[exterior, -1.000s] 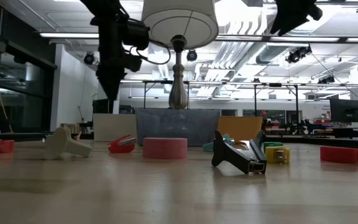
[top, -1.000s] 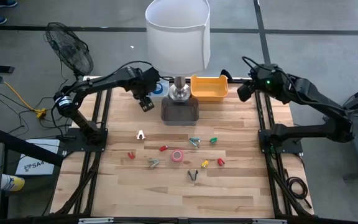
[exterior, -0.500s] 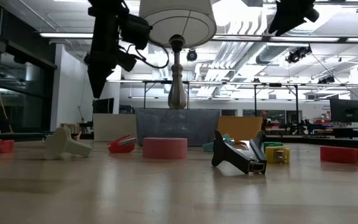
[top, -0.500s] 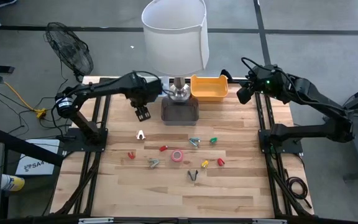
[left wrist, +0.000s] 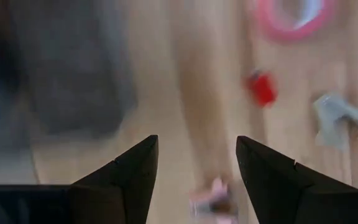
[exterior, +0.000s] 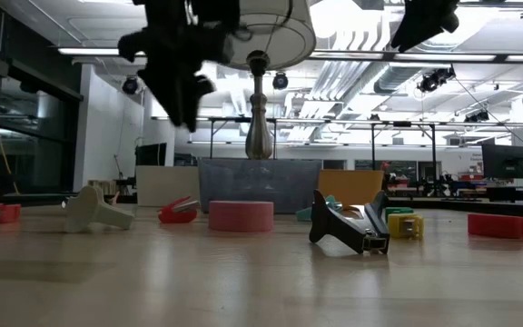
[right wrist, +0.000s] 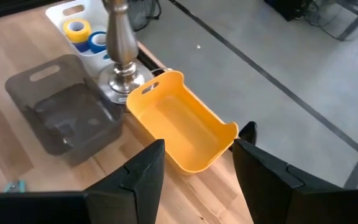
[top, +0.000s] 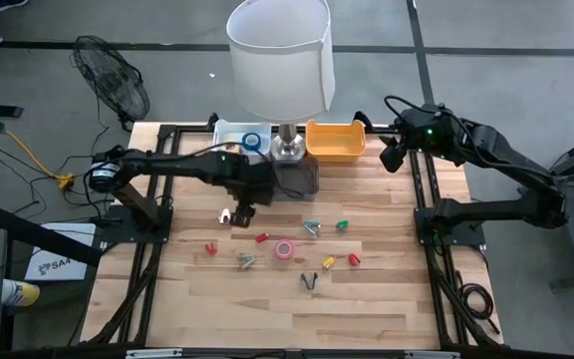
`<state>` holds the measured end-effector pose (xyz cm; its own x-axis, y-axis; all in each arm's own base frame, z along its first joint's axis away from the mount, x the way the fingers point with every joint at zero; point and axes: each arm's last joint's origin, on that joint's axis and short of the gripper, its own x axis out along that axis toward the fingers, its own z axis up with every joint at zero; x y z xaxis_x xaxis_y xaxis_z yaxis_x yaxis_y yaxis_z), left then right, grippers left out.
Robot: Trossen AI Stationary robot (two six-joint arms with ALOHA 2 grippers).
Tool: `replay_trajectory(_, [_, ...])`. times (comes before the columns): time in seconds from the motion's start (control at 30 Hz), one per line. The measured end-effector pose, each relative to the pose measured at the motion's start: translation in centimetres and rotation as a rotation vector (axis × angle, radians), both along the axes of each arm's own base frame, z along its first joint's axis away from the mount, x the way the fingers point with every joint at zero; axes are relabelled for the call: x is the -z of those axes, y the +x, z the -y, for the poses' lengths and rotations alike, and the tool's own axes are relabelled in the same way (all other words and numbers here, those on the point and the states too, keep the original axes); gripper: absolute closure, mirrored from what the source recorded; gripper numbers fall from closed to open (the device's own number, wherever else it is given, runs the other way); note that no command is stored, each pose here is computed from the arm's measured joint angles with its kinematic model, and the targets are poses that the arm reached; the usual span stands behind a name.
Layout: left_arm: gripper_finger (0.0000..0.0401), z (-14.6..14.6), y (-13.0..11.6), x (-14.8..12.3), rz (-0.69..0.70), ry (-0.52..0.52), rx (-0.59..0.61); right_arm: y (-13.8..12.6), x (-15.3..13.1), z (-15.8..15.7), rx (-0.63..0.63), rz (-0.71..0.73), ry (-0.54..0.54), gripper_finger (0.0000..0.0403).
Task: Pick and place Stapler, Stapler remover, tape
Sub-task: Put the pink tape into the white bin
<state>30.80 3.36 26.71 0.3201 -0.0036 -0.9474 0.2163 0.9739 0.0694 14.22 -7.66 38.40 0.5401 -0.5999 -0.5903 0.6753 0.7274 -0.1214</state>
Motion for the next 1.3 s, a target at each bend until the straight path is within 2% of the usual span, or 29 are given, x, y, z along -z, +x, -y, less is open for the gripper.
replay_trajectory(0.17, [0.0188, 2.6, 1.2, -0.2, 0.105, 0.072, 0.266, 0.1, 0.0, -0.1, -0.036, 0.006, 0.018, 0.0222])
replay_trajectory(0.4, [0.0188, 5.1, 2.4, 1.5, 0.091, 0.063, 0.473, 0.1, 0.0, -0.2, -0.068, 0.017, 0.041, 0.0222])
replay_trajectory(0.57, [0.0188, 6.8, 3.8, 3.3, 0.107, 0.094, 0.613, 0.1, 0.1, -0.2, -0.073, 0.015, 0.048, 0.0222])
replay_trajectory(0.87, [0.0188, 8.1, 5.9, 5.9, 0.158, 0.144, 0.753, 0.0, 0.3, -0.3, -0.071, -0.012, 0.063, 0.0222])
replay_trajectory(1.03, [0.0188, 8.3, 6.4, 7.7, 0.127, 0.102, 0.801, -0.1, 0.4, -0.3, -0.061, -0.012, 0.076, 0.0221])
replay_trajectory(1.3, [0.0188, 9.2, 6.7, 9.1, 0.108, 0.107, 0.9, -0.2, 0.5, -0.3, -0.054, -0.016, 0.088, 0.0222])
